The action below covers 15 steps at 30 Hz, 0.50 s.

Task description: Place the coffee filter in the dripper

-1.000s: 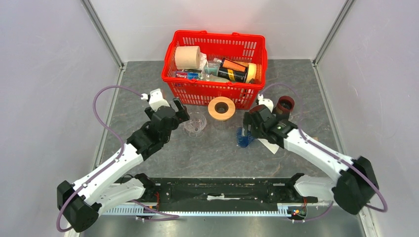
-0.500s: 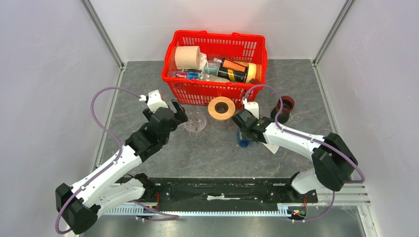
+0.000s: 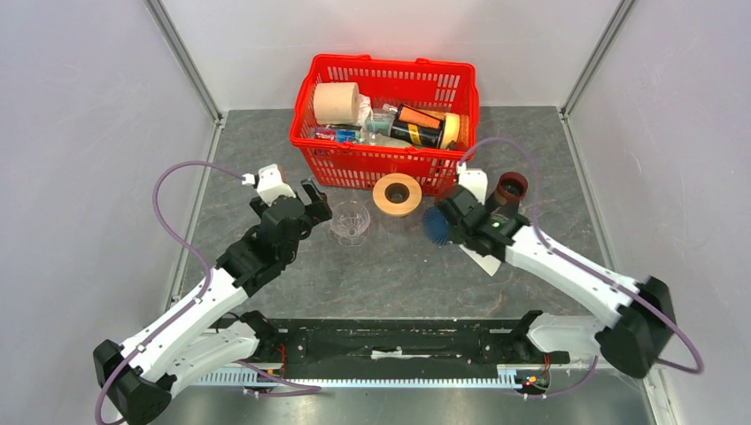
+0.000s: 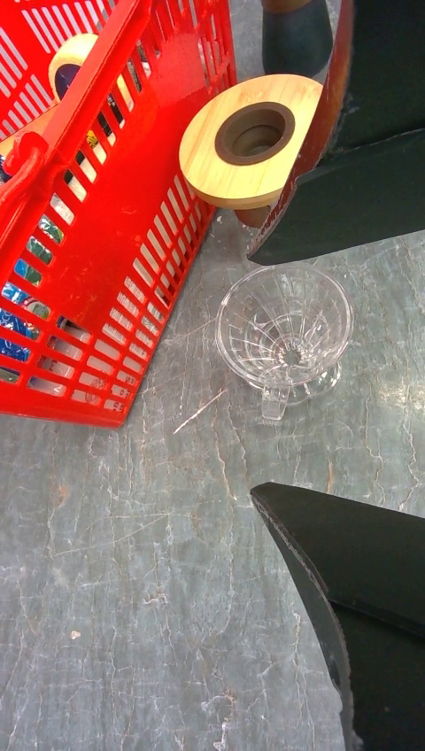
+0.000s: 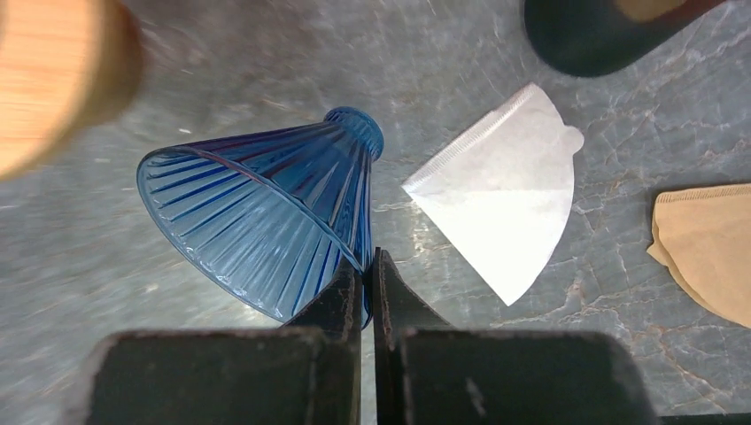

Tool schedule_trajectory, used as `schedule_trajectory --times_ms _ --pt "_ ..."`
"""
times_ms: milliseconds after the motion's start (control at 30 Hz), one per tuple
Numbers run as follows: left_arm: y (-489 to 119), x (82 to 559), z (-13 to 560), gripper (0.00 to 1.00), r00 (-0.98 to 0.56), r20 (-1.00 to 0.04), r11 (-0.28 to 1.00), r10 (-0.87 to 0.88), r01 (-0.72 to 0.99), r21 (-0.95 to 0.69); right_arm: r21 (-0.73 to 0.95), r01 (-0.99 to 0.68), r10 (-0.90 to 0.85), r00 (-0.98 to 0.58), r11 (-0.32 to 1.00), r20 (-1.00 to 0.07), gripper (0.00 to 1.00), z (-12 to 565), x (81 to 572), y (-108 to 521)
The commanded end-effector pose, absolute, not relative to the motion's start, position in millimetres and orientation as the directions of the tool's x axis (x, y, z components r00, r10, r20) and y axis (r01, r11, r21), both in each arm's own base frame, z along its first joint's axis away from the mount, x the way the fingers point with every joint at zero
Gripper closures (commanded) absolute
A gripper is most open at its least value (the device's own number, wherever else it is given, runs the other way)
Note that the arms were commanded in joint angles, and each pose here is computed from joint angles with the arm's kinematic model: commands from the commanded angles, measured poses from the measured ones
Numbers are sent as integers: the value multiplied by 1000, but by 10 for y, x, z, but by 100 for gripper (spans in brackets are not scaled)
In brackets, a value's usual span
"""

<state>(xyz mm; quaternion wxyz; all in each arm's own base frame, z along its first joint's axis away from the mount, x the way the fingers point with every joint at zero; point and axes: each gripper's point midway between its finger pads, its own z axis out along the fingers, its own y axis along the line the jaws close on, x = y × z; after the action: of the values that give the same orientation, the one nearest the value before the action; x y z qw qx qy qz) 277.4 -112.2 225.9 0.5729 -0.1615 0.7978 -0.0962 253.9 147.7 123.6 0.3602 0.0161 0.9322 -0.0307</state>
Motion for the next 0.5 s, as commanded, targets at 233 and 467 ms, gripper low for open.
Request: schedule_trajectory --times_ms 233,467 --pt "-1352 2797 2471 0 -281 -895 931 -346 10 -364 327 -106 180 -660 939 -730 100 2656 2426 1833" --pt "-1665 2785 2568 0 -313 -872 888 -377 147 -436 476 -191 178 -759 858 -627 100 2852 2582 2337"
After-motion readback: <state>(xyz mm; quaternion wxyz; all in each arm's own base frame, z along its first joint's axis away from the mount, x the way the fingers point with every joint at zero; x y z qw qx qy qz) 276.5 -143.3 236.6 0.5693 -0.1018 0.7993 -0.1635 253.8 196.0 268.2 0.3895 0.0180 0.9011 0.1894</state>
